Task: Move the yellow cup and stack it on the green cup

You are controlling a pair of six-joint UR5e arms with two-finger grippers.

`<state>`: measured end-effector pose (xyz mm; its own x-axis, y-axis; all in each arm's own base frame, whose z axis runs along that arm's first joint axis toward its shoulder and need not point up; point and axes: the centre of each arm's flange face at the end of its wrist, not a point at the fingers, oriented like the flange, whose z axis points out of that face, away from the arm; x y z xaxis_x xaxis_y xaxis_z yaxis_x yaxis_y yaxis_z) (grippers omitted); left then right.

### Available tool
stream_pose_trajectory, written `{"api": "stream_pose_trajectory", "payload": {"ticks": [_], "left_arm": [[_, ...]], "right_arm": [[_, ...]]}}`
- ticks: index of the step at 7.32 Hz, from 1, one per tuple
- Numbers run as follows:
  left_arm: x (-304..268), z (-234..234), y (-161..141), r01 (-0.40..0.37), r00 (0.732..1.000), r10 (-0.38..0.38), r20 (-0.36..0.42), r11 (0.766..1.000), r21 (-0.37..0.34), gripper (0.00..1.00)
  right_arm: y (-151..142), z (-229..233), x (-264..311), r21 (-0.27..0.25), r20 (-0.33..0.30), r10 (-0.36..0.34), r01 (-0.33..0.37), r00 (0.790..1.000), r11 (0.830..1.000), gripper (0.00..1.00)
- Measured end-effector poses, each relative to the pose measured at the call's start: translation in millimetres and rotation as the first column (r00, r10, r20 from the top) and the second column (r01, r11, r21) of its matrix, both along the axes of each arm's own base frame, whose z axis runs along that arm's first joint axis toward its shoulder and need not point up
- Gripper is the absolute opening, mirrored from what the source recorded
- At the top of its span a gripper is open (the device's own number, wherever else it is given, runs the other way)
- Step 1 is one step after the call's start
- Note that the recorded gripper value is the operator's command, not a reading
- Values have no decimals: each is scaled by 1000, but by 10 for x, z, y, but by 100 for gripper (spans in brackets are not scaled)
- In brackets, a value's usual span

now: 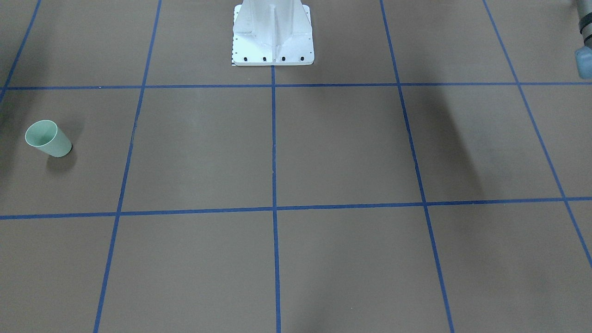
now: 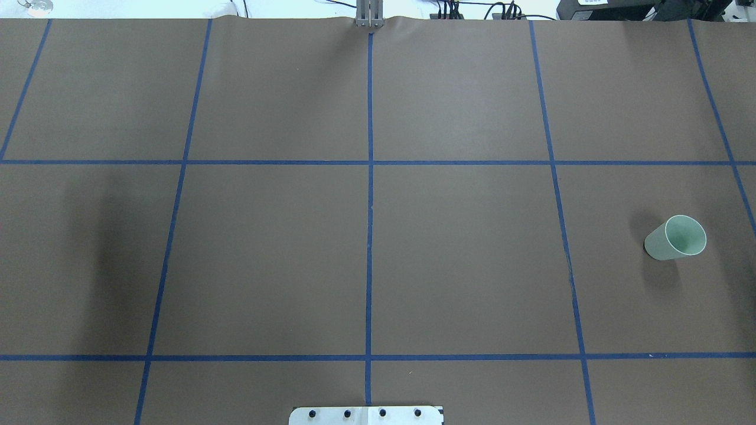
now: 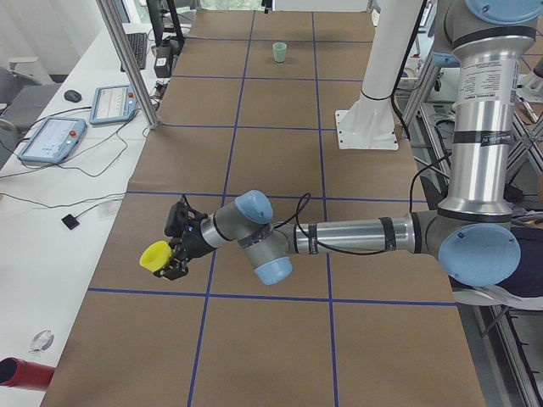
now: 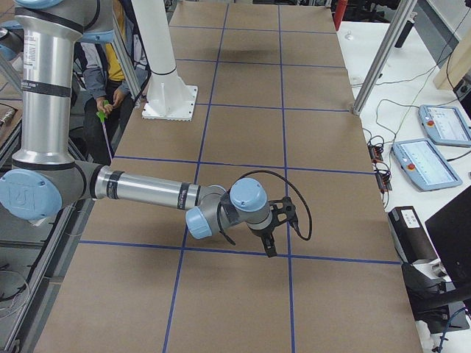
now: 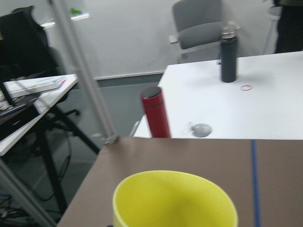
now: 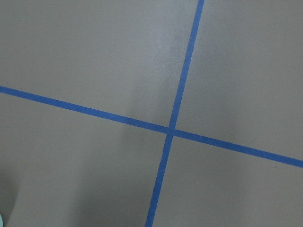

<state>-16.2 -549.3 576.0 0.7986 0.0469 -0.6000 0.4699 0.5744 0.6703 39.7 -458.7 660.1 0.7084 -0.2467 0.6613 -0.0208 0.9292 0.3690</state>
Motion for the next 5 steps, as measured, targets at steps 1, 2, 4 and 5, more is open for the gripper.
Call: {"api": "stream_pose_trajectory", "payload": {"ticks": [1, 2, 4, 5], "left_arm": [[120, -318, -66, -101, 993, 106, -53, 991, 82, 41], [243, -691, -73, -209, 968, 228, -102, 963, 168, 41], [462, -1508, -9, -389, 883, 456, -107, 842, 375, 40], [687, -1831, 50, -458, 833, 549, -76, 759, 463, 39]], "right_arm": [[-7, -20, -1, 4, 3, 2, -2, 1000, 1000, 100], [-44, -67, -5, 11, 7, 4, -4, 1000, 1000, 100], [-295, -343, -31, 63, 27, -1, 0, 1000, 998, 100], [-440, -571, -65, 103, 59, -21, 15, 998, 995, 100]]}}
